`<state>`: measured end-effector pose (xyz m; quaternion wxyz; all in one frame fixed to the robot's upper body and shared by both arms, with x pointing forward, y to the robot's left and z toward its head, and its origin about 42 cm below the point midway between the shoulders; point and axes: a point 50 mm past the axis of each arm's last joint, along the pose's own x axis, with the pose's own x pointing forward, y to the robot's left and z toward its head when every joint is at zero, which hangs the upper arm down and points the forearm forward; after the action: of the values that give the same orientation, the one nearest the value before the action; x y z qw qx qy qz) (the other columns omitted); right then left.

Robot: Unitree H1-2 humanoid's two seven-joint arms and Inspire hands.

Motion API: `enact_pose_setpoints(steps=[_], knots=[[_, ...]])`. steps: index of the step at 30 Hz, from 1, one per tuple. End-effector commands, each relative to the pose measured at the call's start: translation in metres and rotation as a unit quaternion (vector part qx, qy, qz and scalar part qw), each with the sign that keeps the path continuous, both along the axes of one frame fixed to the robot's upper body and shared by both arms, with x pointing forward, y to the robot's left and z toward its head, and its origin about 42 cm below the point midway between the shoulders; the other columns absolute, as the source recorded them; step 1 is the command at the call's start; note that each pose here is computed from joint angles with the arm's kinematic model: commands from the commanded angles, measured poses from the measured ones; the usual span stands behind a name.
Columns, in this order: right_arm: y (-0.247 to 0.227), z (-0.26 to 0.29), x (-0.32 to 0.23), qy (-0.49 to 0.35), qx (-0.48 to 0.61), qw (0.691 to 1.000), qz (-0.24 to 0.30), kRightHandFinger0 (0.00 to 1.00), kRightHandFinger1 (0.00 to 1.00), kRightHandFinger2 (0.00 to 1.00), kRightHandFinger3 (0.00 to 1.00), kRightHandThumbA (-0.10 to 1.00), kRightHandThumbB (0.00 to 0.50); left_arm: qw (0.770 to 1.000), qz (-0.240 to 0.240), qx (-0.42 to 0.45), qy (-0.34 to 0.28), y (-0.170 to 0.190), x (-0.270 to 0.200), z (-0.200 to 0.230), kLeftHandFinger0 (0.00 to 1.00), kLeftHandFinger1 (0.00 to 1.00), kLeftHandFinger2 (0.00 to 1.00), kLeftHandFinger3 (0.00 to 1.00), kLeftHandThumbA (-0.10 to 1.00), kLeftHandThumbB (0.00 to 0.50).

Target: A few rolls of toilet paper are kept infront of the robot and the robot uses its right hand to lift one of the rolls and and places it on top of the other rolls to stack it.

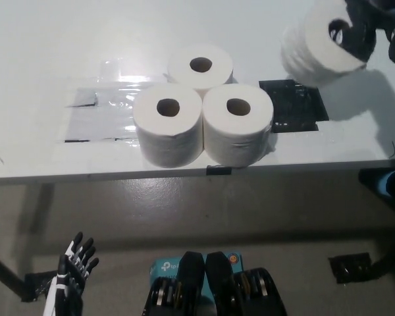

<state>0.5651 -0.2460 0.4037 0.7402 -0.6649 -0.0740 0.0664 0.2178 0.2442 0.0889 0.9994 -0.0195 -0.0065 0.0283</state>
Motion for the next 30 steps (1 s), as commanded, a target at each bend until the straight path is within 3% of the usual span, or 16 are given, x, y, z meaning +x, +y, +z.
enact_pose_setpoints(steps=[1, 4, 8, 15, 20, 22, 25, 28, 30], knots=[[0.005, 0.067, -0.011, -0.08, 0.017, 0.997, 0.007, 0.03, 0.41, 0.71, 0.55, 0.43, 0.031, 1.0, 0.003, 0.005, -0.017, 0.001, -0.005, 0.003, 1.0, 1.0, 1.0, 1.0, 1.0, 0.23], [0.026, 0.087, -0.016, -0.085, 0.004, 0.996, 0.025, 0.01, 0.38, 0.68, 0.74, 0.44, 0.037, 1.0, 0.006, 0.005, -0.014, 0.002, -0.006, 0.003, 1.0, 1.0, 1.0, 1.0, 1.0, 0.226], [0.051, 0.1, -0.023, -0.091, -0.01, 0.995, 0.041, 0.0, 0.37, 0.68, 0.76, 0.43, 0.046, 1.0, 0.004, 0.007, -0.013, 0.002, -0.009, 0.002, 1.0, 1.0, 1.0, 1.0, 1.0, 0.21], [0.088, 0.102, -0.034, -0.087, -0.025, 0.993, 0.076, 0.0, 0.29, 0.6, 0.6, 0.39, 0.068, 1.0, 0.002, 0.008, -0.013, 0.001, -0.008, 0.002, 1.0, 1.0, 1.0, 1.0, 1.0, 0.217], [0.111, 0.093, -0.037, -0.071, -0.044, 0.992, 0.099, 0.0, 0.28, 0.58, 0.56, 0.4, 0.072, 1.0, 0.002, 0.007, -0.016, 0.002, -0.008, 0.002, 1.0, 1.0, 1.0, 1.0, 1.0, 0.195], [0.122, 0.089, -0.037, -0.063, -0.057, 0.991, 0.107, 0.0, 0.17, 0.42, 0.38, 0.41, 0.074, 1.0, 0.003, 0.009, -0.018, 0.002, -0.008, 0.002, 1.0, 1.0, 1.0, 1.0, 1.0, 0.202], [0.135, 0.08, -0.038, -0.053, -0.067, 0.989, 0.118, 0.0, 0.06, 0.32, 0.24, 0.38, 0.075, 1.0, 0.0, 0.011, -0.019, 0.002, -0.007, 0.003, 1.0, 1.0, 1.0, 1.0, 1.0, 0.228], [0.142, 0.072, -0.036, -0.045, -0.073, 0.989, 0.122, 0.0, 0.07, 0.3, 0.26, 0.37, 0.073, 1.0, 0.0, 0.011, -0.02, 0.002, -0.007, 0.004, 1.0, 1.0, 1.0, 1.0, 1.0, 0.228], [0.147, 0.068, -0.036, -0.038, -0.079, 0.989, 0.122, 0.0, 0.01, 0.2, 0.39, 0.37, 0.074, 1.0, 0.0, 0.011, -0.022, 0.002, -0.007, 0.004, 1.0, 1.0, 1.0, 1.0, 1.0, 0.218]])
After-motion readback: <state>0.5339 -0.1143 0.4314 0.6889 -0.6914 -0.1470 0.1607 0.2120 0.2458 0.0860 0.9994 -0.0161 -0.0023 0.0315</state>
